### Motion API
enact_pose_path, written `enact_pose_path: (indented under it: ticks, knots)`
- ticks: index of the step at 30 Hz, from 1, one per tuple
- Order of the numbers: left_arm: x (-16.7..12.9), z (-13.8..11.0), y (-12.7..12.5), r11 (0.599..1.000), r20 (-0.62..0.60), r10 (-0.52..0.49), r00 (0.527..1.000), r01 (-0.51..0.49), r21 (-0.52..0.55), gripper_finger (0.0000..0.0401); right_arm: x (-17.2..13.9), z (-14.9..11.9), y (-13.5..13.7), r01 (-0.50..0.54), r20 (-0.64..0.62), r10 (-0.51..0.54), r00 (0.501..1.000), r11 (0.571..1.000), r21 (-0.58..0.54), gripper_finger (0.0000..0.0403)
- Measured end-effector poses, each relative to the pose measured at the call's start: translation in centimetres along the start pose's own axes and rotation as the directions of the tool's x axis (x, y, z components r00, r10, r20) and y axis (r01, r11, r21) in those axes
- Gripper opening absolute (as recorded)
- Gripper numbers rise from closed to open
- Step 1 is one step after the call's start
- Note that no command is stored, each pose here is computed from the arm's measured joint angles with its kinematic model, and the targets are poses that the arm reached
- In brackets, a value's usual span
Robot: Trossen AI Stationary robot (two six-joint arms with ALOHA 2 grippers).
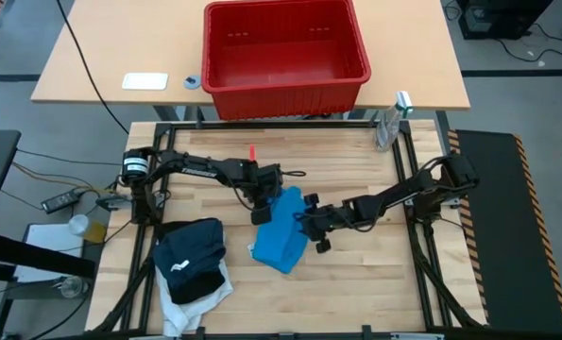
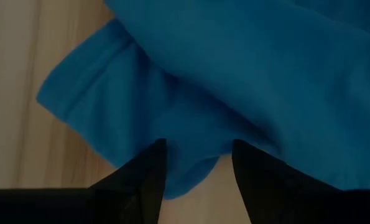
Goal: Fold Laundry from Bin
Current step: Fold the blue shorts
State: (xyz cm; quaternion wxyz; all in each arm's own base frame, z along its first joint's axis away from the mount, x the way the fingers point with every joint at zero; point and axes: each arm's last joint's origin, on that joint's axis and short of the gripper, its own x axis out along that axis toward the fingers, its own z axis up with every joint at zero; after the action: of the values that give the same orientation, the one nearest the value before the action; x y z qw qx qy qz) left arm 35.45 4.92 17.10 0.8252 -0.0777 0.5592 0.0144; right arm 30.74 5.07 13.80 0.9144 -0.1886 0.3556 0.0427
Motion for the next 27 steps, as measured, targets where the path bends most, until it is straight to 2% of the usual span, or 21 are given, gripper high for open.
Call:
enact_pose_path:
  ticks: [7,13,19,22,27]
  knots:
    - [0.0,0.2,0.0,1.0,0.016,0.0,1.0,0.0,-0.021,0.0183,1.3,-0.8,-1.1,0.024,-0.037,-0.026,0.999,0.998,-0.057,0.0165]
    - [0.0,0.2,0.0,1.0,0.022,0.0,1.0,0.0,-0.031,0.0183,2.8,-0.6,-1.8,0.008,-0.056,-0.011,0.998,0.998,-0.061,0.0165]
    - [0.0,0.2,0.0,0.999,0.022,0.003,1.0,-0.002,-0.032,0.0183,3.0,-0.7,-1.7,-0.033,-0.081,0.024,0.996,0.993,-0.114,0.0156]
    - [0.0,0.2,0.0,0.999,0.022,0.006,1.0,-0.005,-0.033,0.0183,3.0,-0.9,-1.6,-0.043,-0.099,0.031,0.995,0.992,-0.121,0.0125]
    - [0.0,0.2,0.0,0.998,0.021,0.008,1.0,-0.007,-0.056,0.0183,3.0,-0.9,-2.1,-0.033,-0.086,0.023,0.996,0.994,-0.109,0.002]
